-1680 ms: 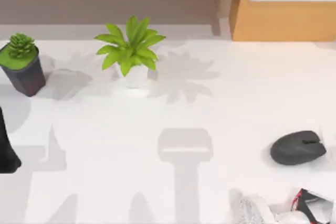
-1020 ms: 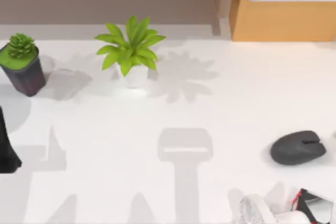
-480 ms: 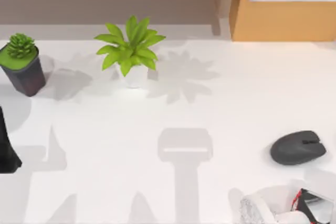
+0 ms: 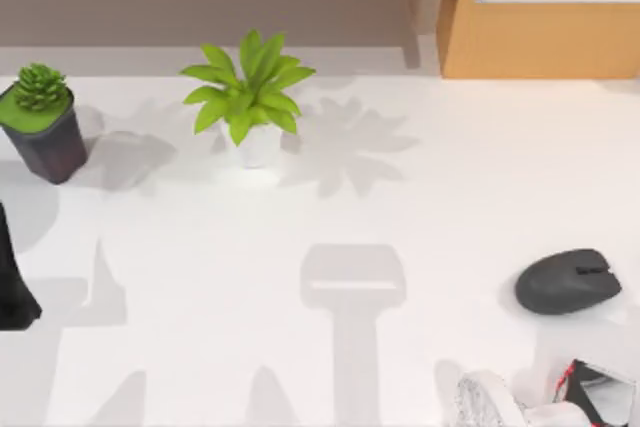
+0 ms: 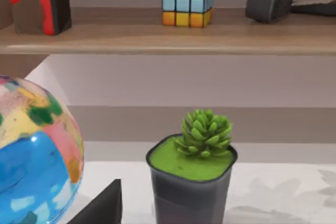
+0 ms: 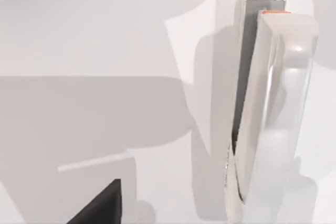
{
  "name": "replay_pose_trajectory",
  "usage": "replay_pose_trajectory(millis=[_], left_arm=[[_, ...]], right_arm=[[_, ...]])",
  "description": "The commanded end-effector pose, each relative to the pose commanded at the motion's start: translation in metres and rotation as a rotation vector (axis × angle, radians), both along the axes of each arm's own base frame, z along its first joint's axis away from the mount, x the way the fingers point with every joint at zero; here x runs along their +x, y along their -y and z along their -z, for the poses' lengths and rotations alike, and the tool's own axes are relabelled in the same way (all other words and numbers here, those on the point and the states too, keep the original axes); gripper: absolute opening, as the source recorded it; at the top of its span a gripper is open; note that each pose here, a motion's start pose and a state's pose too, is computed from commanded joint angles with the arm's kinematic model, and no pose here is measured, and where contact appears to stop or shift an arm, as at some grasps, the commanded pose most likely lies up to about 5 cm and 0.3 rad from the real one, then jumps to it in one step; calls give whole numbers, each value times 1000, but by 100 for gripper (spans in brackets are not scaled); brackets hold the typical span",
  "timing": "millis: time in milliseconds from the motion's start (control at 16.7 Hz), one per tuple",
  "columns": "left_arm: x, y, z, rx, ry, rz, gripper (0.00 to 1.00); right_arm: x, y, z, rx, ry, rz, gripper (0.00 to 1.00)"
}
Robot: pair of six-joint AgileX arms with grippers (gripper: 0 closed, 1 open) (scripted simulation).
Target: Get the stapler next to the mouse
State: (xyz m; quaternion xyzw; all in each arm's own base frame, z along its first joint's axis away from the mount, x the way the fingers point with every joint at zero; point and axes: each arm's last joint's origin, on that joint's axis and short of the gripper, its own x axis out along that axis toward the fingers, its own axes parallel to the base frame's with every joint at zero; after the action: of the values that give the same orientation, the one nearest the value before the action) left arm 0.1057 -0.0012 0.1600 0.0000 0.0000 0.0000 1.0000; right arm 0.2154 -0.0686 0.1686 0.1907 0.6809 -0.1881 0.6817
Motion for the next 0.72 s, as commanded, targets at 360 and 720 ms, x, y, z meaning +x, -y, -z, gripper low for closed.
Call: replay_pose_trajectory(millis=[360,720], left_arm=[[0,0,0,0,0,0,100],[0,0,0,0,0,0,100]], right_arm=[[1,0,17,1,-2,0,100],[0,0,50,0,0,0,100]])
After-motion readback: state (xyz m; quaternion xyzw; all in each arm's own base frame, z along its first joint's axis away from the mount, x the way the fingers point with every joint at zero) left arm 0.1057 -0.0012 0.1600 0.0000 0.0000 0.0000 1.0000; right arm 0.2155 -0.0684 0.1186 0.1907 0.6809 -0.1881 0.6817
